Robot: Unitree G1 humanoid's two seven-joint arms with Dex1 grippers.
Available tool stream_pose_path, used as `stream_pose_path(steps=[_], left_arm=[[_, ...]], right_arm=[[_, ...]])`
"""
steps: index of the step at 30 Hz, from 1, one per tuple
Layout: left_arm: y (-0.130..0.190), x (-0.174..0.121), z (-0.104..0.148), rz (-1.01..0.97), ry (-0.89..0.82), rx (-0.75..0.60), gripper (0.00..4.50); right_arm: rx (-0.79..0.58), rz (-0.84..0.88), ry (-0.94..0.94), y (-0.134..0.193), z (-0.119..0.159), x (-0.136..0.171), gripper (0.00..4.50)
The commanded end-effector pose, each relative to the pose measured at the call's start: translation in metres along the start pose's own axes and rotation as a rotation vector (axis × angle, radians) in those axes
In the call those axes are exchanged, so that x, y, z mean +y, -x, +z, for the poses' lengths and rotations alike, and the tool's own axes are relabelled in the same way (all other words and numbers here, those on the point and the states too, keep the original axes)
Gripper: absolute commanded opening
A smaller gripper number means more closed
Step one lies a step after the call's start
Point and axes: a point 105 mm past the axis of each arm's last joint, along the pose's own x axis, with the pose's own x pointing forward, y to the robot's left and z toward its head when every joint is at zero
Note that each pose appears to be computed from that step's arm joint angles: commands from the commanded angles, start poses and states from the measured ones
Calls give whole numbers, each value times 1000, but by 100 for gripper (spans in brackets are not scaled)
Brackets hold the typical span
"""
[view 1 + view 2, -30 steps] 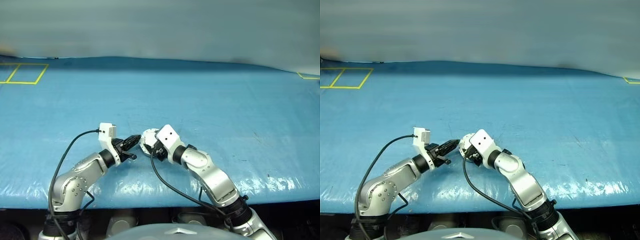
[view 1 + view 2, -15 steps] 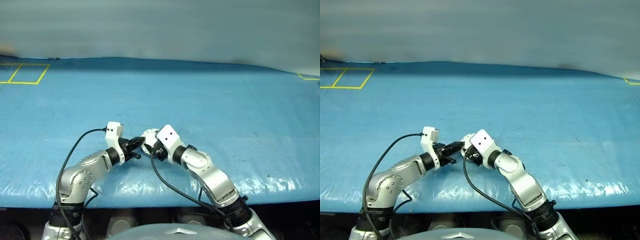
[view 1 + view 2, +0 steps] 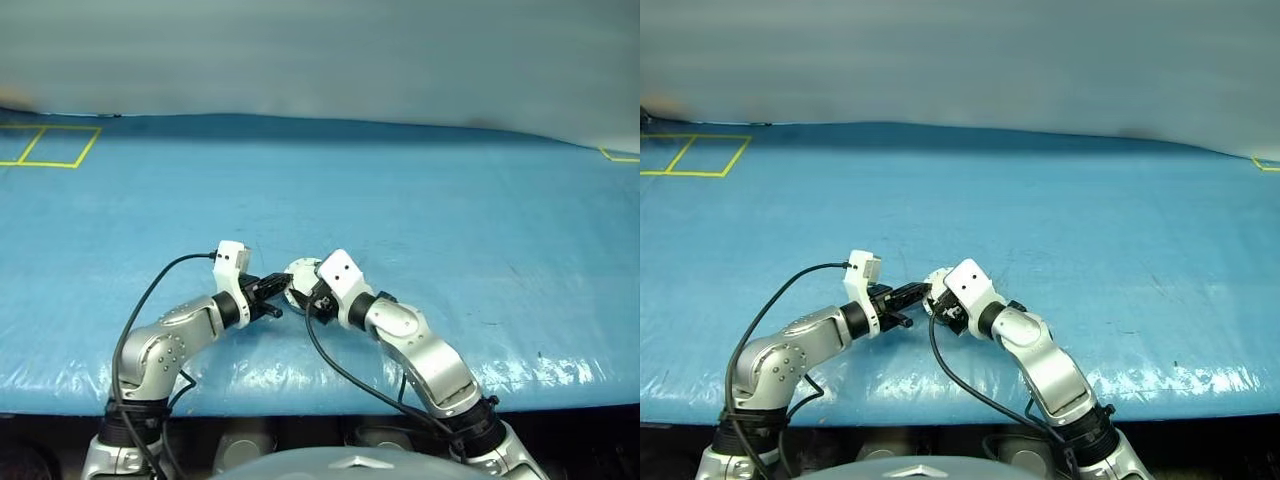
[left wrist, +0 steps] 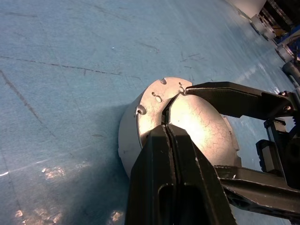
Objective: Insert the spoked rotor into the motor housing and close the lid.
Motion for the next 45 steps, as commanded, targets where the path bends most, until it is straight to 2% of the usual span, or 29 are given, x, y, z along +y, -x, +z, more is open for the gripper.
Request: stream_pose_path(steps=[1,8,12,17,24,39,42,45], left_arm=[[0,-1,-11,0,-7,55,0],[5,2,-12,8,-20,54,0],[4,0,-11,-2,-30,54,0],[3,-1,-9,-10,-40,54,0],[3,0,-10,-9,-47,55,0],[3,-1,-13,-10,-49,61,0],[2,0,-13,-9,-51,61,0],[3,0,-13,-9,-51,62,0]], right_arm=[[67,-6,-72,11,-18,-2,447],[-66,-104,-265,50,-3,-20,447],[-112,-163,-521,56,-5,-32,447],[-126,-127,-810,49,-13,-26,447],[-140,-41,-1035,37,-13,-13,447],[-197,105,-1361,20,-5,-2,447],[-219,147,-1430,20,-1,0,385],[-217,159,-1479,21,-3,1,286]])
